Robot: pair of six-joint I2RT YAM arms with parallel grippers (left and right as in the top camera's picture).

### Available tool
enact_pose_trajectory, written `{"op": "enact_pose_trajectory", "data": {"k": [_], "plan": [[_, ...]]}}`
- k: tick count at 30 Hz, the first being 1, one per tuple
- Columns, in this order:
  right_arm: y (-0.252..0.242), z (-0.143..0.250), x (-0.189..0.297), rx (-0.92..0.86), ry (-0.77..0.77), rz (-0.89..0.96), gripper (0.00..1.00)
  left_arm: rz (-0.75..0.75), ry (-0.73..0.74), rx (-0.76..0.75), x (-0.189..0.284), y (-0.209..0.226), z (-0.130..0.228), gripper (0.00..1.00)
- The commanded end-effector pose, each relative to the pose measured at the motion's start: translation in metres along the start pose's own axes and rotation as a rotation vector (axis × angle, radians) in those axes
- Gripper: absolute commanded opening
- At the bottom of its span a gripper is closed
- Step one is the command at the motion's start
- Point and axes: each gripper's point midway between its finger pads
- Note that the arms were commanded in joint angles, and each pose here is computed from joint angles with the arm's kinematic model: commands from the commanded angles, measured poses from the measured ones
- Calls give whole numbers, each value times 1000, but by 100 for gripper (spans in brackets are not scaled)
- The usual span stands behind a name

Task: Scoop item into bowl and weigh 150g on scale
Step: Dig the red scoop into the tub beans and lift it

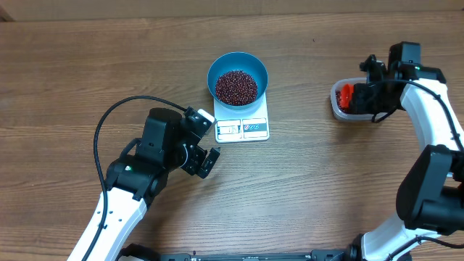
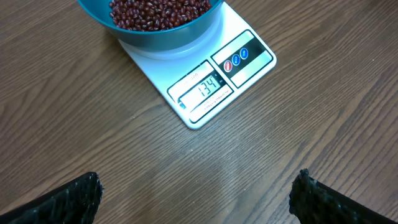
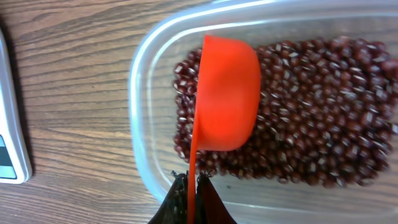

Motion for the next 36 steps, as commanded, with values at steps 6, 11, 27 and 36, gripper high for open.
{"op": "enact_pose_trajectory", "data": {"k": [6, 11, 27, 36], "plan": [[-24, 9, -11, -33, 59, 171, 4, 16, 11, -22, -3, -3, 4, 100], [-21, 10, -12, -46, 60, 158, 4, 16, 11, -22, -3, -3, 4, 100], [30, -1, -7, -35, -1, -211, 4, 16, 11, -22, -3, -3, 4, 99], [1, 0, 5, -142, -31, -249, 4, 16, 11, -22, -3, -3, 4, 100]]}}
Point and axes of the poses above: each gripper's point midway between its finger pads, its own x axis back along the fingers, its own y axis along the line the jaws close on, z = x × y
